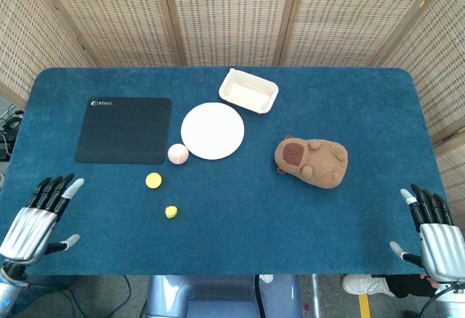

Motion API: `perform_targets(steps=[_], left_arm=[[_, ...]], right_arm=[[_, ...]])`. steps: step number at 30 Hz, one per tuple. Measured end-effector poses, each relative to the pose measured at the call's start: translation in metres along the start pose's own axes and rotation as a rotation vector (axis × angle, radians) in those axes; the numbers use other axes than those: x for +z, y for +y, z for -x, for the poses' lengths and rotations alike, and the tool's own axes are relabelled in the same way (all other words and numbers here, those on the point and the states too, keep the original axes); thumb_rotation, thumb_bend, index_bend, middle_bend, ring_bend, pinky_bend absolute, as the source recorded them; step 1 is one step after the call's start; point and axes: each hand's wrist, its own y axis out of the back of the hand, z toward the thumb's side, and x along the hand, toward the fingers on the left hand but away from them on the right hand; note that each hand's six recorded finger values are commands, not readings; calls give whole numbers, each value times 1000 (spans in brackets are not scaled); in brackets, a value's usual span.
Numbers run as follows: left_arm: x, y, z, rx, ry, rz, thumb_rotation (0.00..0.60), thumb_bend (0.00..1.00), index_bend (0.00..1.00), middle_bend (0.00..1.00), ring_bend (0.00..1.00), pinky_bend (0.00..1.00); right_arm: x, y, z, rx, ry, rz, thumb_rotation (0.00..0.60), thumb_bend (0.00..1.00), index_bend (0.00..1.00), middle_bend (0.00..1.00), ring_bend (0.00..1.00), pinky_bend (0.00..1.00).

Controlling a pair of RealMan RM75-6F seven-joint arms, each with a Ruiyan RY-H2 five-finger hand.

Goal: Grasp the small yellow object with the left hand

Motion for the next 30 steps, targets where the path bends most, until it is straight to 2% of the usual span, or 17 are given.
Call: perform_targets(steps=[2,3,7,13,16,21,30], left_arm=[[13,-7,-19,-13,-62,-23,600,110,50,0,0,0],[26,-13,-36,-24,-123,-42,600,106,94,0,0,0],[50,-36,-70,-70,-250,-115,600,109,231,0,0,0],[78,-77,-109,-165,-388,-248,600,202,323,0,0,0],[88,-88,-119,-185,-421,-289,600,217,326,0,0,0],[98,-94,-128,-184,-436,-316,600,249,347,0,0,0],[102,-104,-128,-219,-431,-352,600,246,341,0,0,0]], right_arm=[[-1,-1,2,4,-7,-1,600,0,54,0,0,0],[-2,-2,2,7,-10,-1,600,0,54,0,0,0],[-5,-3,6,14,-30,-4,600,0,55,0,0,0],[-6,-7,9,26,-40,-8,600,0,55,0,0,0],[-6,-7,9,28,-42,-8,600,0,56,0,0,0],[-7,-7,9,28,-46,-8,600,0,56,0,0,0],[-6,-9,9,34,-41,-7,600,0,57,0,0,0]])
